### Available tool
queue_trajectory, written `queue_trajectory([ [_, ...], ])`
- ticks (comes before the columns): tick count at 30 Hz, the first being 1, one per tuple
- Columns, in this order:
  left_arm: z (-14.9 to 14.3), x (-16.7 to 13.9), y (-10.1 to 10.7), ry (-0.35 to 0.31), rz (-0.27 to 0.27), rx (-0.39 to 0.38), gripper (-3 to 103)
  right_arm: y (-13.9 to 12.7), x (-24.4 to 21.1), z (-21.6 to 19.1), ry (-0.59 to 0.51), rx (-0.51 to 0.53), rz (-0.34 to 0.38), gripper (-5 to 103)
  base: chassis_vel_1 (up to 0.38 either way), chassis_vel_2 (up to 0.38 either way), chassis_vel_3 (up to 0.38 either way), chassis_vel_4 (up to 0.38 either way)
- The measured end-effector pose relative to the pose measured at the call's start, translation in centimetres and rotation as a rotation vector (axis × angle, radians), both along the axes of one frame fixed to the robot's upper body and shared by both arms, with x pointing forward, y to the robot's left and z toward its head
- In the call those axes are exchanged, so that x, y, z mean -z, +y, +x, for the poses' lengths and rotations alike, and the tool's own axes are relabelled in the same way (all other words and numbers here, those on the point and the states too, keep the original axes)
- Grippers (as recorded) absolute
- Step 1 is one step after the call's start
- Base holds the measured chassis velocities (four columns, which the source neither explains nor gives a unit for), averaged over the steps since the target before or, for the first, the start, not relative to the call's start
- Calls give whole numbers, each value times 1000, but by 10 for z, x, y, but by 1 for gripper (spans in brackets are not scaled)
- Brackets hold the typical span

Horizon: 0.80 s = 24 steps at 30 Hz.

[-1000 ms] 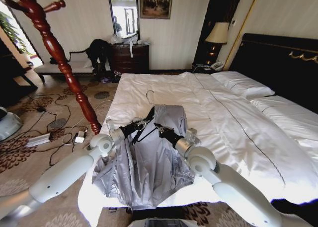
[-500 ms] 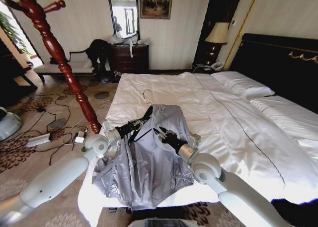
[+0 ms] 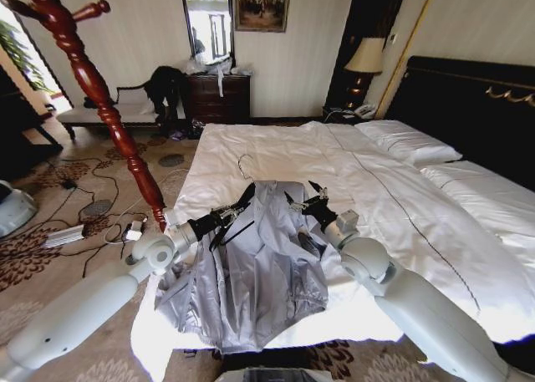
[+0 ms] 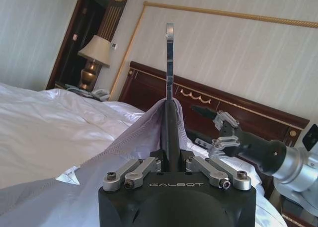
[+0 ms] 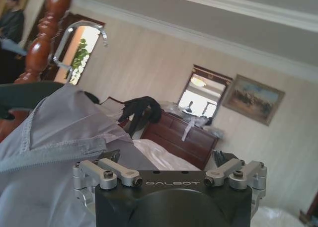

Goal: Pick up the clothes from the bed and hang them on the clothes hanger.

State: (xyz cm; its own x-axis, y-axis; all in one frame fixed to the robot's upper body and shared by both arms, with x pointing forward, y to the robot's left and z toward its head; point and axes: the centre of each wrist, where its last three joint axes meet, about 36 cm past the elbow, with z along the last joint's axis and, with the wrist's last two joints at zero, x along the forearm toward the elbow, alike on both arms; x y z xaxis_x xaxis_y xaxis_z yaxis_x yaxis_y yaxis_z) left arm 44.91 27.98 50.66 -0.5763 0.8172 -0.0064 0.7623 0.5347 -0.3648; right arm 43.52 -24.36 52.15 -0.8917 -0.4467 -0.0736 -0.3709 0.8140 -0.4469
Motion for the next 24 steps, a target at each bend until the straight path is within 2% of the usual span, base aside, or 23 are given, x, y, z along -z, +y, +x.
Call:
queue_trajectory([
  [2, -4, 3, 0, 5, 7, 6, 15, -5, 5, 5, -36, -19, -77, 100, 0, 0, 0, 0],
  [3, -4, 3, 0, 5, 7, 6, 15, -5, 5, 5, -36, -19, -77, 100, 0, 0, 0, 0],
  [6, -9, 8, 3, 12, 18, 8, 15, -12, 19, 5, -65, -54, -191, 100, 0, 0, 0, 0],
  [8, -11, 9, 3, 15, 17, 11, 15, -14, 26, 4, -69, -69, -230, 100, 0, 0, 0, 0],
  [13, -13, 10, 1, 11, 17, 15, 15, -16, 37, 5, -74, -82, -281, 100, 0, 0, 0, 0],
  [18, -16, 8, -2, 9, 15, 29, 15, -16, 38, 11, -86, -75, -301, 100, 0, 0, 0, 0],
  [24, -25, 16, -6, 35, 32, 54, 15, -18, 39, 23, -125, -68, -356, 100, 0, 0, 0, 0],
])
